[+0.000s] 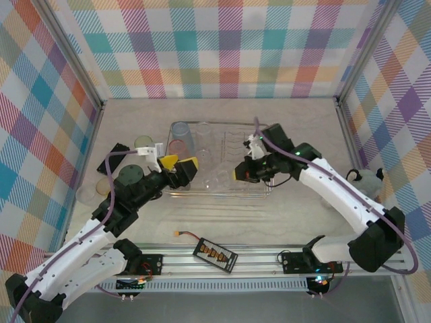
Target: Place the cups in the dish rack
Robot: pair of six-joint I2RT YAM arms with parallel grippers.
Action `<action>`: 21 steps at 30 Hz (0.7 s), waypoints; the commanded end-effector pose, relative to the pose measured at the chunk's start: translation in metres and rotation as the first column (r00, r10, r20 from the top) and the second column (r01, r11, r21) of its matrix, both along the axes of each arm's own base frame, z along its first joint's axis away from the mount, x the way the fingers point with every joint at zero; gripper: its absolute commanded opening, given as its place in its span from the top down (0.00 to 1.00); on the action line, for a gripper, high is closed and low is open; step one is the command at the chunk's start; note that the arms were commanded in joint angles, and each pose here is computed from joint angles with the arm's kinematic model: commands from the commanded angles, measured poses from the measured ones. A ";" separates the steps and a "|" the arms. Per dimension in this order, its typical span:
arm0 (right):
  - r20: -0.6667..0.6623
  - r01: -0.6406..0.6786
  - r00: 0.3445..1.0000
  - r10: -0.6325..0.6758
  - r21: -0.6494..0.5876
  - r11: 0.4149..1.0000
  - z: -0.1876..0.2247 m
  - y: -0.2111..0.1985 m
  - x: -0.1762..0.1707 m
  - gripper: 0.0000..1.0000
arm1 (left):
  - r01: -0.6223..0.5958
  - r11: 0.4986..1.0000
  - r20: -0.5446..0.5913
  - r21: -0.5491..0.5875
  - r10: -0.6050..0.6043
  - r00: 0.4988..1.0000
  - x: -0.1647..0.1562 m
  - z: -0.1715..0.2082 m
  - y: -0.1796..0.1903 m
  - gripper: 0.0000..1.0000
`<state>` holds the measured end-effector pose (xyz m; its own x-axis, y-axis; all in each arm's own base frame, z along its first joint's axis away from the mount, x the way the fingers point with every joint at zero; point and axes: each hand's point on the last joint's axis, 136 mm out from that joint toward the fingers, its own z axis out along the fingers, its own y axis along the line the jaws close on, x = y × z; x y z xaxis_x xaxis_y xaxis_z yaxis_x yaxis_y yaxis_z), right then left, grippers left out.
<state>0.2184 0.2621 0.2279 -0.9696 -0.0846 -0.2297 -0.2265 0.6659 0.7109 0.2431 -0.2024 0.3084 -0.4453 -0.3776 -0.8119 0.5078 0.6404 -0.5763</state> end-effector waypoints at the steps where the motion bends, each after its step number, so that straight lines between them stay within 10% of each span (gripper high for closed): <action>1: 0.035 -0.070 0.997 0.063 0.258 0.964 0.048 0.005 -0.001 1.00 | 0.222 0.972 0.121 -0.070 -0.213 0.970 -0.019 0.036 -0.030 0.00; 21: 0.065 -0.150 0.989 0.136 0.524 0.838 0.105 -0.007 -0.001 1.00 | 0.604 0.763 0.141 -0.231 -0.588 0.797 -0.027 0.055 -0.098 0.05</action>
